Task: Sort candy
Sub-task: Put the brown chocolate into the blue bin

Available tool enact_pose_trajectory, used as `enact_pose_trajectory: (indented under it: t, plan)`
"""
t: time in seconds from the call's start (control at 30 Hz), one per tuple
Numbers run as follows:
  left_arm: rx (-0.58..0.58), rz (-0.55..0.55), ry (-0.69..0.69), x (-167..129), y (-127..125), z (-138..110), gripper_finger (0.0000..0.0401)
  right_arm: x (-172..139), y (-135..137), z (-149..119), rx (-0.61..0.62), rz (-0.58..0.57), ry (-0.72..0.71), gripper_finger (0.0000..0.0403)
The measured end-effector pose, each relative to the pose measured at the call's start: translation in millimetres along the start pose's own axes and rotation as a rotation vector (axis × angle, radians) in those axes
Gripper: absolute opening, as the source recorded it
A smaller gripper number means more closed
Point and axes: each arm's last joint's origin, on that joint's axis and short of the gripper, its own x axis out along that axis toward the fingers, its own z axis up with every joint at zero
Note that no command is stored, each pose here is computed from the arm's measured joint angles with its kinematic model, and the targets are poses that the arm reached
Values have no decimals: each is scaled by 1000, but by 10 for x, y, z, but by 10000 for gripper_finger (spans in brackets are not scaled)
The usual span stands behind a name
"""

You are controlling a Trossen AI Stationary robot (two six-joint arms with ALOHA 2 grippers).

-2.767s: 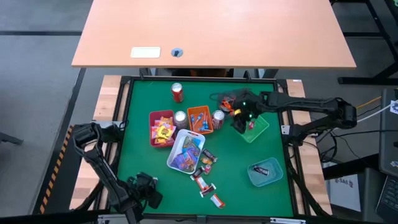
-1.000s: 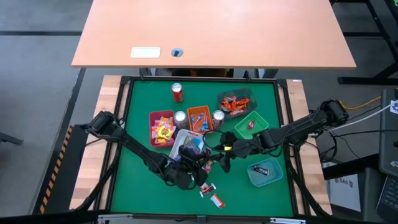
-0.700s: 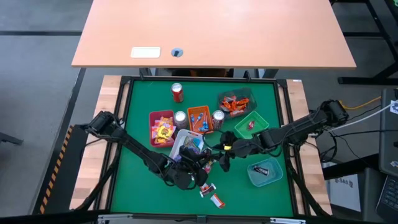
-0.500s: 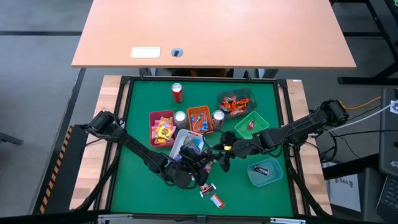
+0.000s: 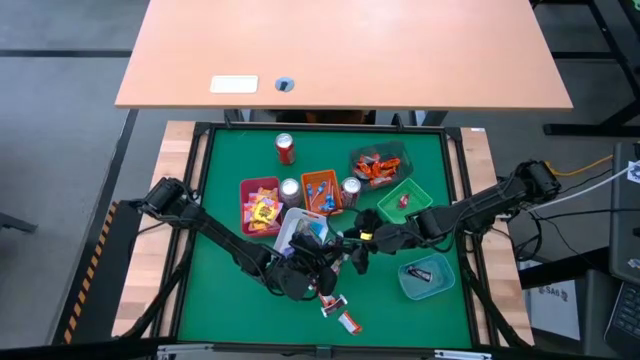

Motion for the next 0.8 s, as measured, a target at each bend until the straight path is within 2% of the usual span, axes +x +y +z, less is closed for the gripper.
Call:
enact_pose_trajectory:
  t: [0.23, 0.47, 0.6, 0.8]
  plan:
    - [-9, -6, -3, 0, -7, 5, 73, 0, -11, 8, -1, -36, -31, 209]
    - [-7, -5, -1, 0, -5, 3, 73, 88, -24, -56, -11, -46, -1, 205]
    - [4, -4, 5, 0, 0, -2, 73, 140, -26, -88, -15, -46, 13, 172]
    - [43, -17, 20, 1, -3, -6, 74, 160, -23, -109, -27, -39, 30, 95]
